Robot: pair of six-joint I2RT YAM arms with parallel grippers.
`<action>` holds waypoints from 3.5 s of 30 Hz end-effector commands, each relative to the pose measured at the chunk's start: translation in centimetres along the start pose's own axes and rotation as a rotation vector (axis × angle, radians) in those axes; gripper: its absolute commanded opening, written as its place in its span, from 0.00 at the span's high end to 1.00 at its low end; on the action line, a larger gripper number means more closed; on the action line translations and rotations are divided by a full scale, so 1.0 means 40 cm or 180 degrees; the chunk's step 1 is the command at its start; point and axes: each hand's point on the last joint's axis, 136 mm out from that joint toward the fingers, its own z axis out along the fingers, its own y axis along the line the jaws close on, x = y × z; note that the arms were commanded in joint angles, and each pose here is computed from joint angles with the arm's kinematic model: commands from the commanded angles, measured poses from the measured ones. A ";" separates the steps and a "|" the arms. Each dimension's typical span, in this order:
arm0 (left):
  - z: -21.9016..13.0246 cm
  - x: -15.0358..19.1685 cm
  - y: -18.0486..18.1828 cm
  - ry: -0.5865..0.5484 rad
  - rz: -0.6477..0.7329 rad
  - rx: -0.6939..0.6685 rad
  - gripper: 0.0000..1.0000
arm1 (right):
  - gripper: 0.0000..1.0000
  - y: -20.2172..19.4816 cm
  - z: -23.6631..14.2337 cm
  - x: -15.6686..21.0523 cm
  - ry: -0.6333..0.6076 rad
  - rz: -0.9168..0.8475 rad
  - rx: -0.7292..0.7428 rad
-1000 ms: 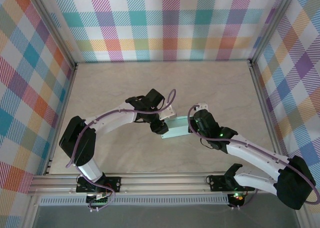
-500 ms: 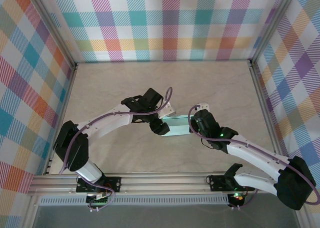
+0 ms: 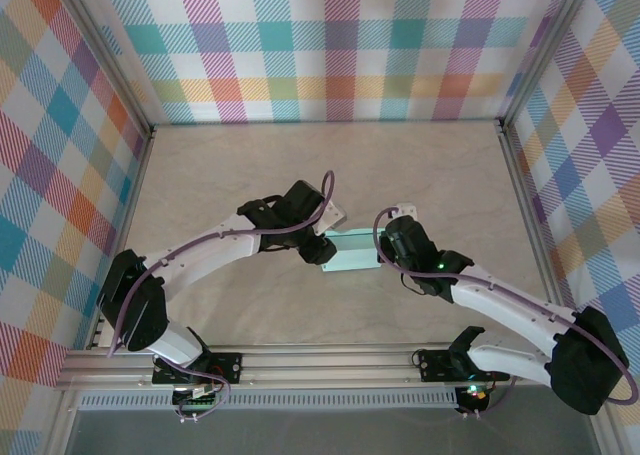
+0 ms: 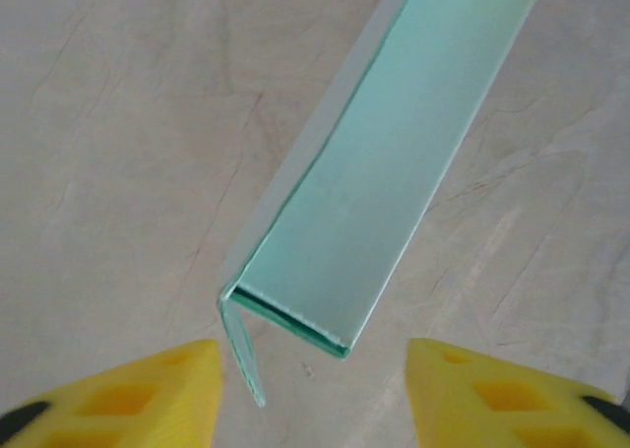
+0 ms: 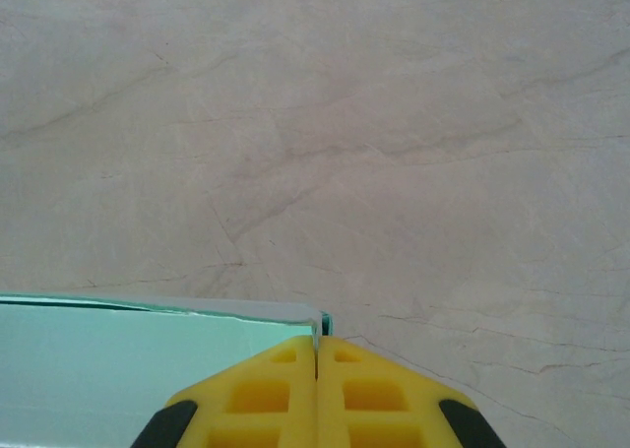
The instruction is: Fold the paper box
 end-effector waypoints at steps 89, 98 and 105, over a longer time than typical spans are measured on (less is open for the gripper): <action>-0.007 -0.008 0.057 0.0252 -0.0154 -0.0679 0.79 | 0.97 0.027 0.014 0.030 0.0268 -0.0179 -0.0042; 0.000 -0.004 0.053 0.0293 -0.0154 -0.0644 0.86 | 0.97 0.028 0.014 0.030 0.0264 -0.0170 -0.0055; -0.009 -0.013 0.049 0.0243 -0.0178 -0.0627 0.89 | 0.97 0.031 0.016 0.033 0.0278 -0.0178 -0.0069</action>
